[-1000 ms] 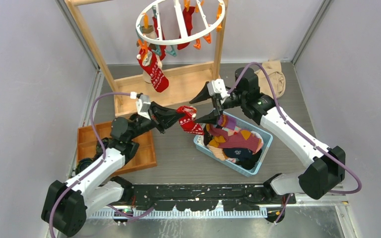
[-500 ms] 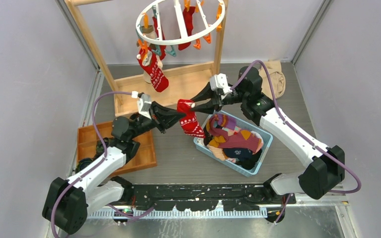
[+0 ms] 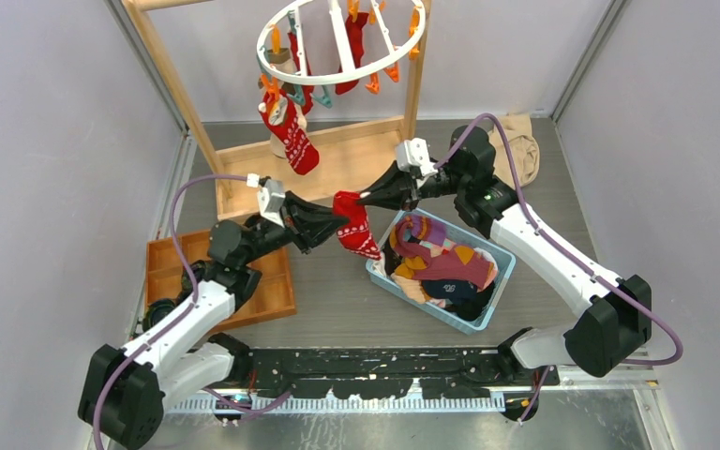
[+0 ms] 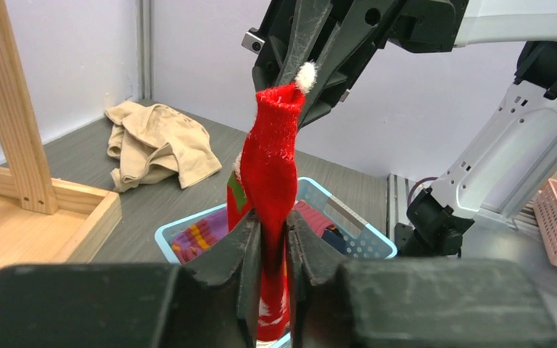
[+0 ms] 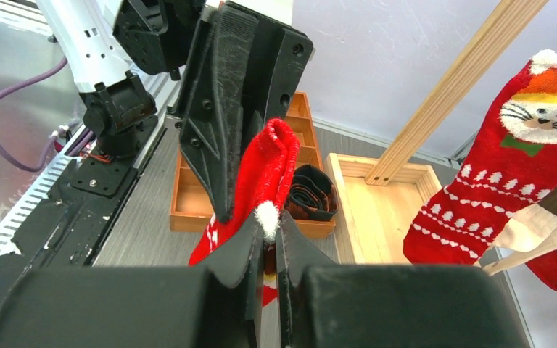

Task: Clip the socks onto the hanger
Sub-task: Pick up the sock from the bin.

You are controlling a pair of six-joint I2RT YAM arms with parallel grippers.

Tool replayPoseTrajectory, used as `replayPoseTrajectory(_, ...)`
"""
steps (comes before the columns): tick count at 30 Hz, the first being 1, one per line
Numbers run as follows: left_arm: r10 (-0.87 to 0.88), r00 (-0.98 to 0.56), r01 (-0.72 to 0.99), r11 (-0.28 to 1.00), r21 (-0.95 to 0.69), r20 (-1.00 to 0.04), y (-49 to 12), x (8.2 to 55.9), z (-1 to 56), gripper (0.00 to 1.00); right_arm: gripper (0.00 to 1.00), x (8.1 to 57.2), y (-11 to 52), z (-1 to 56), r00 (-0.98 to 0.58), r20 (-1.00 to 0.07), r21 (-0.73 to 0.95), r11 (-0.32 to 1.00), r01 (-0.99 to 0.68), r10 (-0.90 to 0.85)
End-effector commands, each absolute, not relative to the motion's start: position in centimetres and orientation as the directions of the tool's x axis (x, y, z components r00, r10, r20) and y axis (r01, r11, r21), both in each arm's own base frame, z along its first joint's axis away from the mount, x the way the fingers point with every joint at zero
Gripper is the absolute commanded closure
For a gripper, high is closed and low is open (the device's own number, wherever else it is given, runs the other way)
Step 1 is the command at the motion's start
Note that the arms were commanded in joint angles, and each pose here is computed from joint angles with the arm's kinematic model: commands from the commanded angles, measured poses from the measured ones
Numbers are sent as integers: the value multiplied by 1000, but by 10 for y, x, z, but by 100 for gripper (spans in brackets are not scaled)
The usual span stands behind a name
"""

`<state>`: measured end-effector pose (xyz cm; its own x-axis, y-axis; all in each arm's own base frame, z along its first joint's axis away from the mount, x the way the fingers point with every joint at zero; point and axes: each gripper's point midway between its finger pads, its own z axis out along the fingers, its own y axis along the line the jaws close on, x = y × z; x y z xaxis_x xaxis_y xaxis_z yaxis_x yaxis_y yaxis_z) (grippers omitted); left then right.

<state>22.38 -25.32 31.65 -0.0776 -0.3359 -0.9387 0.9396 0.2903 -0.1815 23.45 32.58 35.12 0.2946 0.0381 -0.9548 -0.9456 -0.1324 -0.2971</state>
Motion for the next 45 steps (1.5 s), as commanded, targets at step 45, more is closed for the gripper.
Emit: replayPoseTrajectory(45,-308,93,909,413,-45,-947,-235,230,363,62,99,227,330,363,435,-900,-436,-97,-895,35)
